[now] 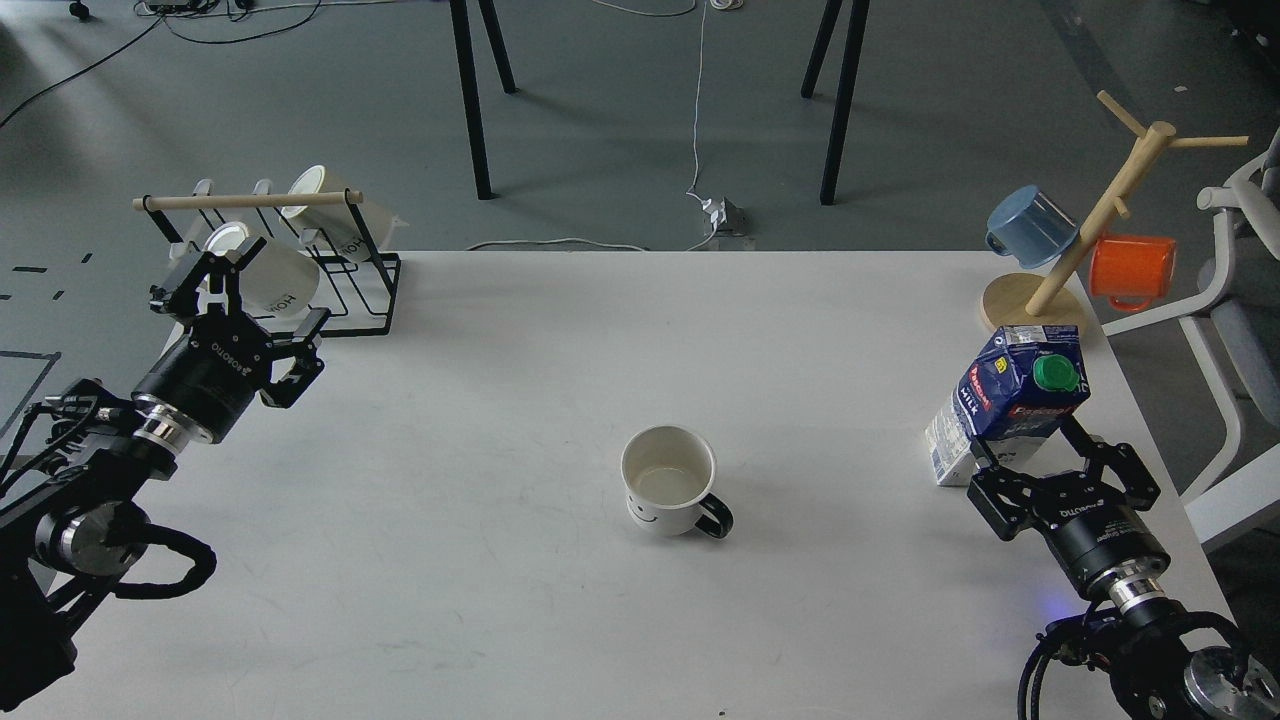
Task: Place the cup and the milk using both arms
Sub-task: 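Reach the right gripper to the milk carton and grasp it, then carry the milk carton with the right gripper beside the white mug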
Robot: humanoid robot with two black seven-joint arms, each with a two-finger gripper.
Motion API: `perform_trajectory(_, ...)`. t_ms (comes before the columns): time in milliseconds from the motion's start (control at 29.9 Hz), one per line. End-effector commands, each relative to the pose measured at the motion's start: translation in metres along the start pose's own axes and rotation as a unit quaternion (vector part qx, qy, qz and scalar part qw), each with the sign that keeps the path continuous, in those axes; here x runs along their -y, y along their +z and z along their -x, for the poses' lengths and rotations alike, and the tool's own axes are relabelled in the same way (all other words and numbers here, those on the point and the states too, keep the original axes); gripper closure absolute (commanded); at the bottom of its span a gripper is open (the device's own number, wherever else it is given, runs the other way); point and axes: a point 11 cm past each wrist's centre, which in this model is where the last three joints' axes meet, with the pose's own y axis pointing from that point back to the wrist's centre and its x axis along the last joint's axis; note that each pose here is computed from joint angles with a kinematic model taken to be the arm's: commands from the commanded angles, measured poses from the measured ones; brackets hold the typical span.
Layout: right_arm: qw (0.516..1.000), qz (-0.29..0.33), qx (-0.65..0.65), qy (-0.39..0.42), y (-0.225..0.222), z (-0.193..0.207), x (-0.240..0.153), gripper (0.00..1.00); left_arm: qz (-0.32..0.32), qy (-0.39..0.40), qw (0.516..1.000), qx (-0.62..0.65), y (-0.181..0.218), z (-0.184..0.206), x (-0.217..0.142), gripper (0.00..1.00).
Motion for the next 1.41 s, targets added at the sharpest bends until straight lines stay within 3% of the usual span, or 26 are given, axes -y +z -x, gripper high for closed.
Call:
perform_trajectory(0,1.000,-0.001,0.004,0.000,0.003,-0.001,0.002,0.00,0.000,0.000,1.000,0.000,0.000,0.000,0.000,0.02)
perform_trajectory(1138,1.000,-0.014,0.021,-0.012,0.011,0.001,0.012,0.03,-0.007,0.011,1.000,0.001,-0.007,-0.001,-0.004,0.02)
perform_trajectory(1205,1.000,-0.012,0.021,-0.010,0.013,0.000,0.012,0.11,-0.007,0.011,1.000,0.001,-0.007,-0.001,-0.004,0.02)
perform_trajectory(1306,1.000,-0.010,0.021,-0.010,0.013,0.000,0.010,0.40,-0.008,0.011,1.000,0.001,-0.008,-0.001,-0.004,0.02)
perform_trajectory(1373,1.000,-0.008,0.020,-0.009,0.014,0.000,0.010,0.45,-0.015,0.015,1.000,0.002,-0.013,-0.002,-0.008,0.02)
